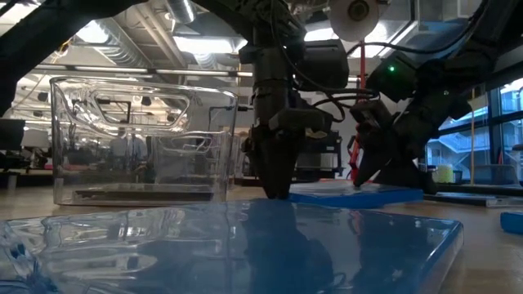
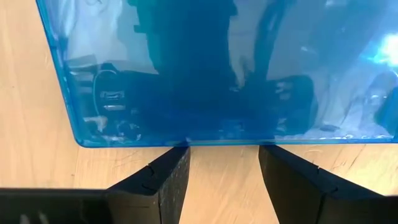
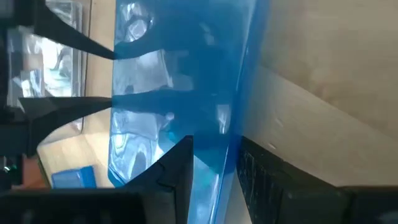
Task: Pick & place jewel cases by type
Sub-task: Put the top left blue cd case into the top transparent bin
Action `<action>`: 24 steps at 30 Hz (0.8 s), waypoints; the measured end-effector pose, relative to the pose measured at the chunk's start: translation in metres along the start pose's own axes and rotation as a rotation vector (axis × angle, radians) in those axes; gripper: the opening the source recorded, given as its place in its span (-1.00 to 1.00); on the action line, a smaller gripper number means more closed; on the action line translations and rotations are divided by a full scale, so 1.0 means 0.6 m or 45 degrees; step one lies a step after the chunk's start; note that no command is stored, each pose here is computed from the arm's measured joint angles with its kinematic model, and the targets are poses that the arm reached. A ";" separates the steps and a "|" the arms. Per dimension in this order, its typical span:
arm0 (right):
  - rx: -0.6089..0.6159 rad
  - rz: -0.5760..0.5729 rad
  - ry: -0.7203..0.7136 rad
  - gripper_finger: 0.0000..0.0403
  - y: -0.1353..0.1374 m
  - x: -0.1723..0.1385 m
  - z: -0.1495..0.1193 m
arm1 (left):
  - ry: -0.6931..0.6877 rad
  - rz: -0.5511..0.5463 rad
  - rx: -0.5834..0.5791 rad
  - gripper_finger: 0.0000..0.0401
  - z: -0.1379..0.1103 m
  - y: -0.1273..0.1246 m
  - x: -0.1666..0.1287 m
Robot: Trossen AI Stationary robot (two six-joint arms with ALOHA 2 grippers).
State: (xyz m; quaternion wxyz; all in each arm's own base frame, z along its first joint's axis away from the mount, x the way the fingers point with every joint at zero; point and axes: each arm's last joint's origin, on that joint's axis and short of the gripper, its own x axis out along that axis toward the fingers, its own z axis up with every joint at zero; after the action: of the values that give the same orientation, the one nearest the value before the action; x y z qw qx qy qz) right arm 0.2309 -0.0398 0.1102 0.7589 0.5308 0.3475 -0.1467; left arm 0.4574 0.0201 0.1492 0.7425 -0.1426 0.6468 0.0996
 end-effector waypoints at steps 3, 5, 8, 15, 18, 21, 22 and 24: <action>-0.005 -0.008 -0.017 -0.41 0.000 0.000 0.001 | 0.000 0.001 -0.005 -0.05 0.000 0.000 0.000; -0.005 -0.014 -0.029 -0.41 0.001 0.000 0.001 | -0.001 0.004 -0.008 -0.05 0.000 0.000 0.000; -0.012 -0.011 -0.026 -0.41 0.001 0.000 0.001 | -0.009 0.030 -0.008 -0.05 0.000 0.001 0.001; -0.090 0.102 0.042 -0.41 0.010 -0.001 0.002 | -0.007 0.050 0.085 -0.05 0.000 0.002 0.001; -0.161 0.241 0.090 -0.42 0.029 -0.003 0.006 | -0.102 0.064 0.098 -0.05 0.011 -0.002 0.000; -0.151 0.232 0.125 -0.42 0.023 -0.001 0.002 | -0.124 0.093 0.092 -0.05 0.013 0.000 -0.001; -0.153 0.242 0.123 -0.42 0.025 -0.002 0.003 | -0.129 0.093 0.092 -0.05 0.014 0.000 -0.001; -0.150 0.240 0.127 -0.45 0.025 -0.003 0.003 | -0.126 0.088 0.095 -0.05 0.013 -0.002 -0.002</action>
State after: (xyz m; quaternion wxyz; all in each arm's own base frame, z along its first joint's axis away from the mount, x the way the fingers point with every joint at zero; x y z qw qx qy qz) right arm 0.2391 -0.0358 0.1221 0.7810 0.5223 0.3413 -0.0272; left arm 0.4650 0.0218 0.1512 0.7745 -0.0873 0.6172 0.1078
